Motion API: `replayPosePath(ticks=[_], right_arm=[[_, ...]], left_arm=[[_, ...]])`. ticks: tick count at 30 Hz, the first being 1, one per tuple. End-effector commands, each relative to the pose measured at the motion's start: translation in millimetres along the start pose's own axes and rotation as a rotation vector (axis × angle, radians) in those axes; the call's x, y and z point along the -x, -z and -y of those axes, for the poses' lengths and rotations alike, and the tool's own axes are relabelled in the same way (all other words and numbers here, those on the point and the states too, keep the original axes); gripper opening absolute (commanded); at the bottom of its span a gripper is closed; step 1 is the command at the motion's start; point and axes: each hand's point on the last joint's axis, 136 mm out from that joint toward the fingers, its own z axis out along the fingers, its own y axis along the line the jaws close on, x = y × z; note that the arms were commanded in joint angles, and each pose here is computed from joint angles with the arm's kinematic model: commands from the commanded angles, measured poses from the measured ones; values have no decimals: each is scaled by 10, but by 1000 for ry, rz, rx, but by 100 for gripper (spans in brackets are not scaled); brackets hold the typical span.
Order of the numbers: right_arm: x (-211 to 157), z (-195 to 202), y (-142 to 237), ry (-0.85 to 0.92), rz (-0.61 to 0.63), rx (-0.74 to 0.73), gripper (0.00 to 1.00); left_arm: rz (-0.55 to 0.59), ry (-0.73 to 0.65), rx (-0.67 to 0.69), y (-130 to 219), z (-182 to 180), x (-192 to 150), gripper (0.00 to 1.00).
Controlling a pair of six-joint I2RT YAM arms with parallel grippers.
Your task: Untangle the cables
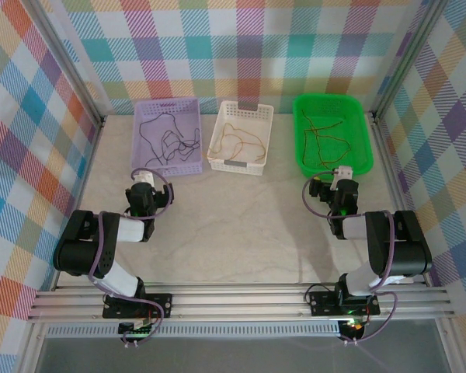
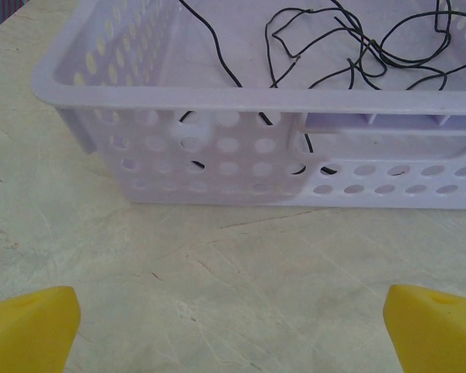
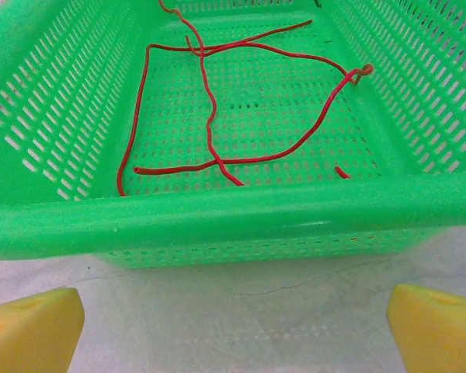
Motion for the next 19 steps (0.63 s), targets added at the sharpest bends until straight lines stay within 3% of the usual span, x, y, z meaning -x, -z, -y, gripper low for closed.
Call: replayPosePath(ticks=[1,19], right_arm=[[145,-55,1,15,50,27,100],[148,-56,1,15,51,26,100]], left_arm=[[53,17,-22,3,53,162,100],[49,19,-25,0,45,155,100]])
